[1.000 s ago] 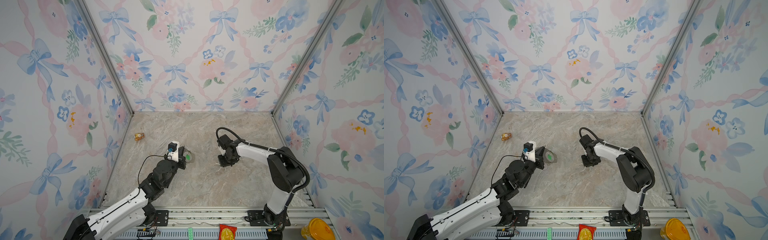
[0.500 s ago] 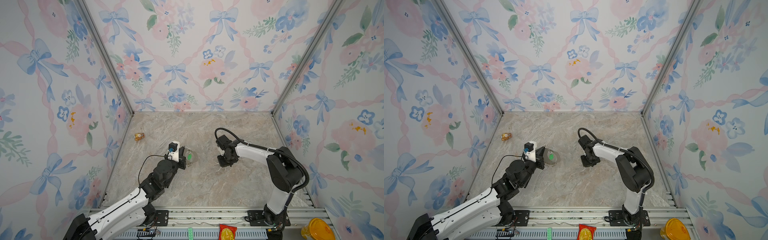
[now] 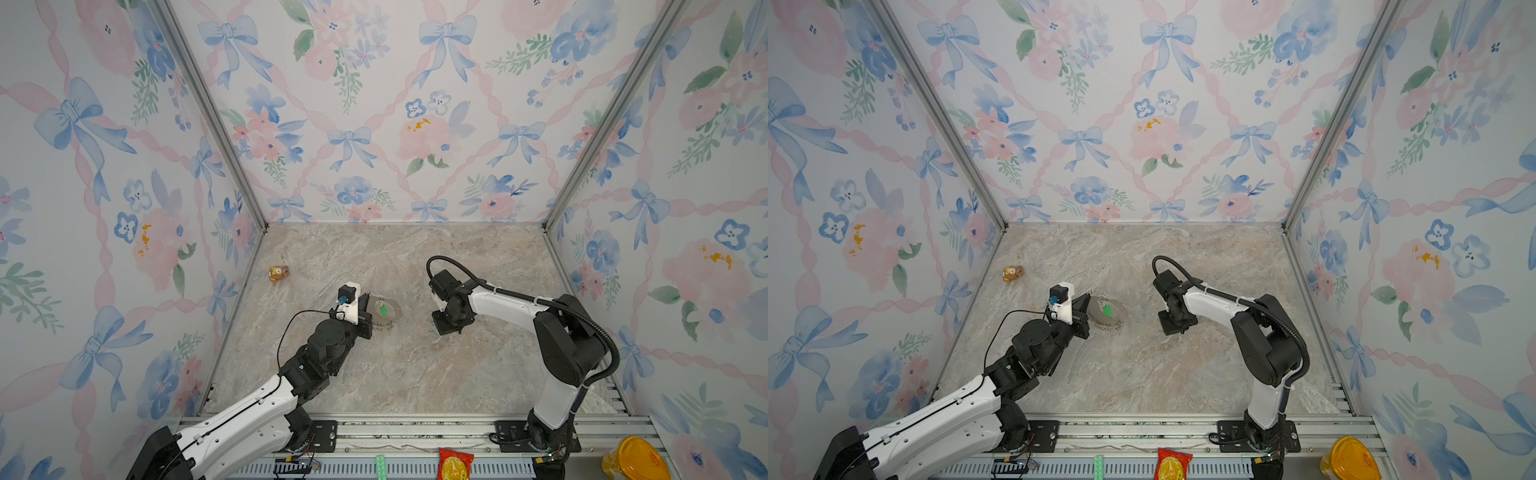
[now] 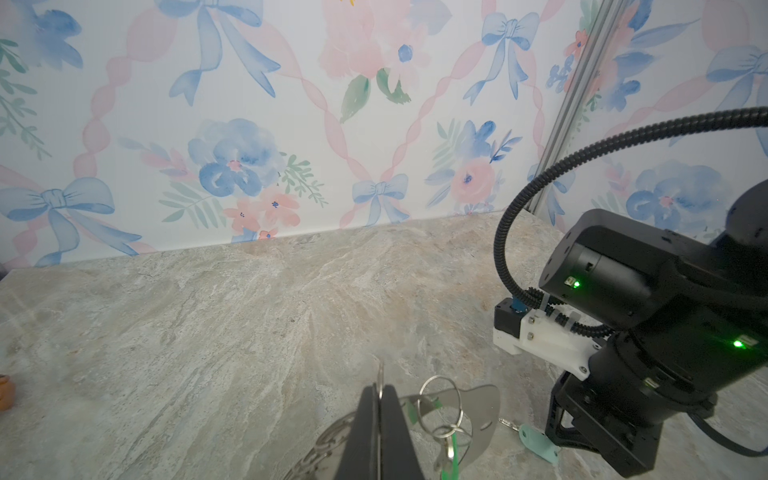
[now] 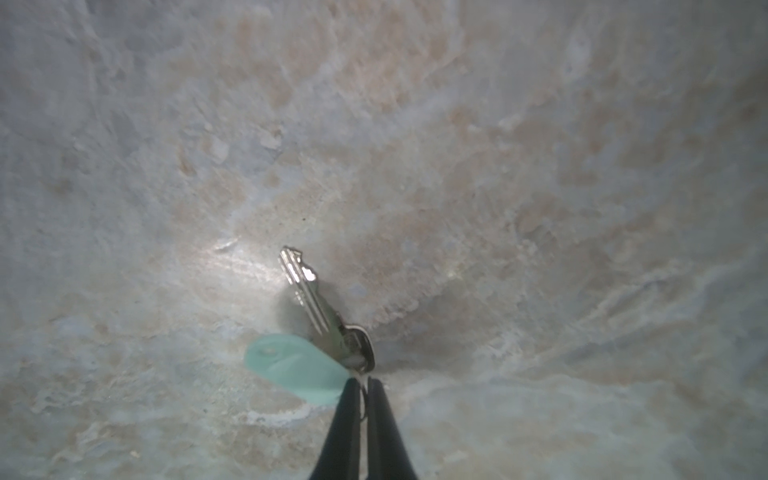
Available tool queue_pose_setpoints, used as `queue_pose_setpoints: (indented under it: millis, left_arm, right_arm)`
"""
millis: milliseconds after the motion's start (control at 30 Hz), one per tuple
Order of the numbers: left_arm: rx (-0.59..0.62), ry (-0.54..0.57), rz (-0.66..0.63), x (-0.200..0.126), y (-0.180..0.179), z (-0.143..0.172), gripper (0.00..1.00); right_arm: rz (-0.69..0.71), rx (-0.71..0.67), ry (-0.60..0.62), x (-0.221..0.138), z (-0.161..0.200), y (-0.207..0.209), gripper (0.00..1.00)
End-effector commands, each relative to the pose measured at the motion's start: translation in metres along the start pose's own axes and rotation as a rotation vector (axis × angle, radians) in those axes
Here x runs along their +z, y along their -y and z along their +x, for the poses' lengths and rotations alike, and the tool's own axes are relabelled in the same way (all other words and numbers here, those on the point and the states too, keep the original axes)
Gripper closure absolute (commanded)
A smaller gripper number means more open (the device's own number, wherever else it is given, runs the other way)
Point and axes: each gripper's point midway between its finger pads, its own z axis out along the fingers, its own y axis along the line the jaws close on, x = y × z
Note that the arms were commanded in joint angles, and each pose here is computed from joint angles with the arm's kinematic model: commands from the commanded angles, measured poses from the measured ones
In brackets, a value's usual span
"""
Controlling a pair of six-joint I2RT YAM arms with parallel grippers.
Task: Attach keys to a key ring
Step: Move the key to the center of the table.
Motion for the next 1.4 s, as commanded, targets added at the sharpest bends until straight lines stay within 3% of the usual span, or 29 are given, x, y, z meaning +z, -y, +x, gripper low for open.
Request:
queue_pose_setpoints:
  millis: [0,633,900,1367]
  left_arm:
    - [-0.002,0.042,0.000,-0.001,0.001,-0.010,1.00]
    - [0.003,0.038,0.003,-0.001,0.002,-0.008,1.00]
    - [0.002,0.039,0.001,-0.001,0.002,-0.008,1.00]
    - [0.004,0.037,0.000,-0.001,0.002,-0.008,1.00]
  right_arm:
    - [0.000,-0.009,-0.006,-0.007,0.002,-0.006,0.92]
    - [0.055,-0.038,0.112,-0.025,-0.005,-0.001,1.00]
    - [0.141,-0.086,0.096,-0.011,0.005,0.000,1.00]
    - [0.197,-0.069,0.194,0.002,0.025,-0.008,0.99]
